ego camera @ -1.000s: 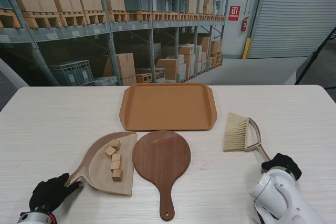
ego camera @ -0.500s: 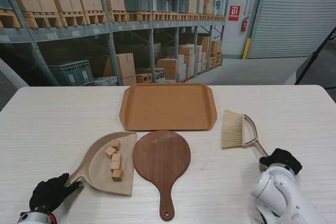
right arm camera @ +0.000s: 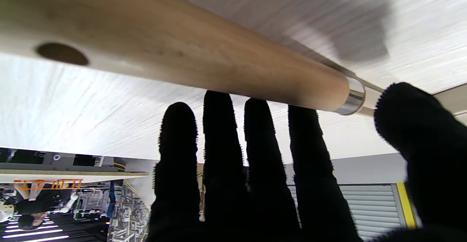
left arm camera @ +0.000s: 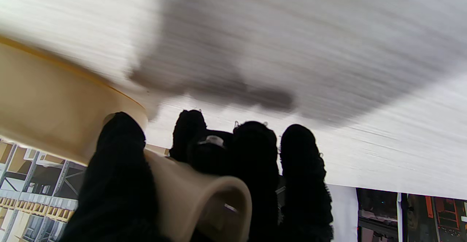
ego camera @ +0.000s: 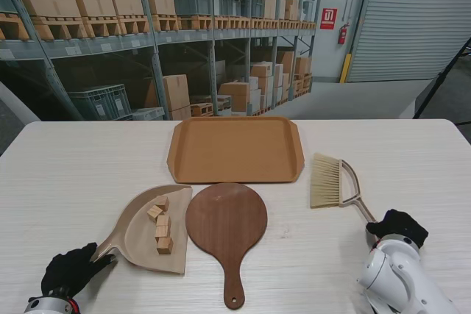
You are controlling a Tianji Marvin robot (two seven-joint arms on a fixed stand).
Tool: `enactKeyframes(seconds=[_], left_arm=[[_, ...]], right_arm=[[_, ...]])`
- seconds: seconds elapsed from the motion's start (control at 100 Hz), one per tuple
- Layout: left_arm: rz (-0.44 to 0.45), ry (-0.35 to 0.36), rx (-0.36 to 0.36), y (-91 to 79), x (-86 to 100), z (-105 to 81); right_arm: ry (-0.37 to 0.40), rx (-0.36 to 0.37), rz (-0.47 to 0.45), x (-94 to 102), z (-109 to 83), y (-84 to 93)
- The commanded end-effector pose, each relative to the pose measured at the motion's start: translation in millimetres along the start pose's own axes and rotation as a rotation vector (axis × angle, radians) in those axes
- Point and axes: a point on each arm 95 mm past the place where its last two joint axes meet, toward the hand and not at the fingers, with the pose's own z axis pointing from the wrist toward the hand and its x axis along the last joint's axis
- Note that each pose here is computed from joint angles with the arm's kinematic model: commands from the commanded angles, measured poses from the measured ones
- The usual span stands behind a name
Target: Sweep wood blocks off a wooden cutting board into a dustpan and pour them into a container
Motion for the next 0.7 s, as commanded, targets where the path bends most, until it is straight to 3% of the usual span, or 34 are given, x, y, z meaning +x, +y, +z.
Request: enactKeyframes(seconds=[0.0, 0.33, 0.69], left_arm=[[0.002, -0.003, -0.029, 4.8, 0.3, -3.1], [0.001, -0.004, -0.025, 3.6, -0.4, -3.0], [0.001, -0.005, -0.02, 1.9, -1.4, -2.5]], right_arm=[[0.027, 0.015, -0.011, -1.5, -8.5, -6.2], [0.207, -0.087, 0.017, 11.8, -29.9, 27.2], [0.462, -0.081, 0.143, 47.3, -47.4, 56.6]])
